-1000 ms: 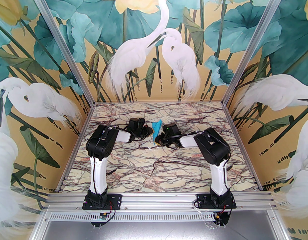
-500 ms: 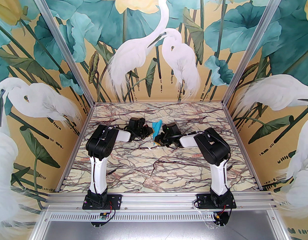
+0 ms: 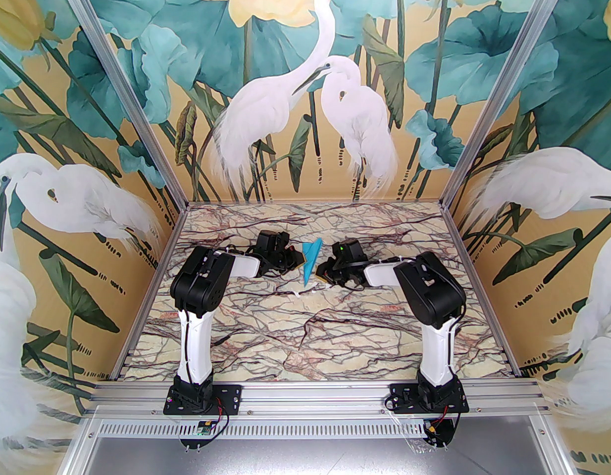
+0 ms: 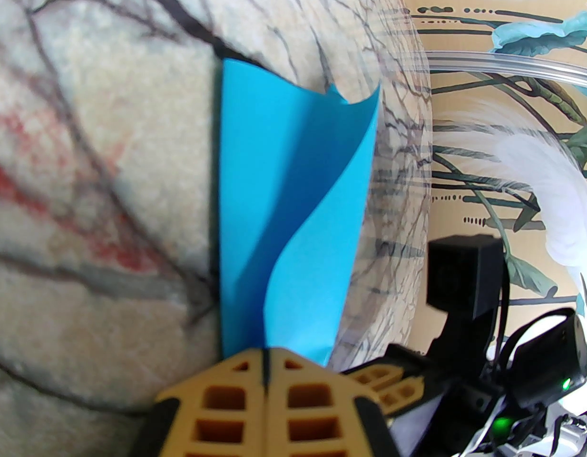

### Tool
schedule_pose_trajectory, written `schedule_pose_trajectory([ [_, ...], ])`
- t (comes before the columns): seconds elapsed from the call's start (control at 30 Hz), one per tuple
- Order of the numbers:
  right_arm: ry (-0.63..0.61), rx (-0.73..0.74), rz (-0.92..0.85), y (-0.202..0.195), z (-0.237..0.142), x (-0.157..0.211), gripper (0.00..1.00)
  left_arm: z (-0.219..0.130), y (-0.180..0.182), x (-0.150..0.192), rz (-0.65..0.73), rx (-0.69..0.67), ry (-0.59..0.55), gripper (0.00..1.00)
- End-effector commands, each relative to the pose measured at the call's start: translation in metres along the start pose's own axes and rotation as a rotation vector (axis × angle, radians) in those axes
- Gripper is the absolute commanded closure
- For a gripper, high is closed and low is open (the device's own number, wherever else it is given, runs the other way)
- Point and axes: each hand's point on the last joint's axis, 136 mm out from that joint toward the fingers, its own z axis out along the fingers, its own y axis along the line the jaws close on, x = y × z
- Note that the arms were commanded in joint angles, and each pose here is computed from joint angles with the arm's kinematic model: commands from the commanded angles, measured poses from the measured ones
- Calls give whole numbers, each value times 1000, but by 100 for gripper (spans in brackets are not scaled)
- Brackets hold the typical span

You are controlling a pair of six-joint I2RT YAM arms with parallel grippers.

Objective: Fold a paper plane with a square sheet of paper (fold left side to right side)

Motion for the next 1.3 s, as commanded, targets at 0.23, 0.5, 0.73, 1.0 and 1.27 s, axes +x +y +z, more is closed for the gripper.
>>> schedule_pose_trajectory([
  [0.23, -41, 56, -12, 0, 6, -37, 96, 1, 3, 1, 11, -36, 1, 97],
  [0.5, -54, 59, 21, -4, 12, -62, 100, 1, 4, 1, 7, -32, 2, 97],
  [0.73, -26, 70, 33, -8, 23, -65, 100, 3, 3, 1, 6, -28, 4, 97],
  [1.0, -5, 22, 37, 0, 31, -65, 100, 5, 4, 2, 0, -25, 9, 97],
  [1.27, 19, 3, 45, 4, 41, -59, 100, 5, 6, 4, -7, -24, 15, 97],
])
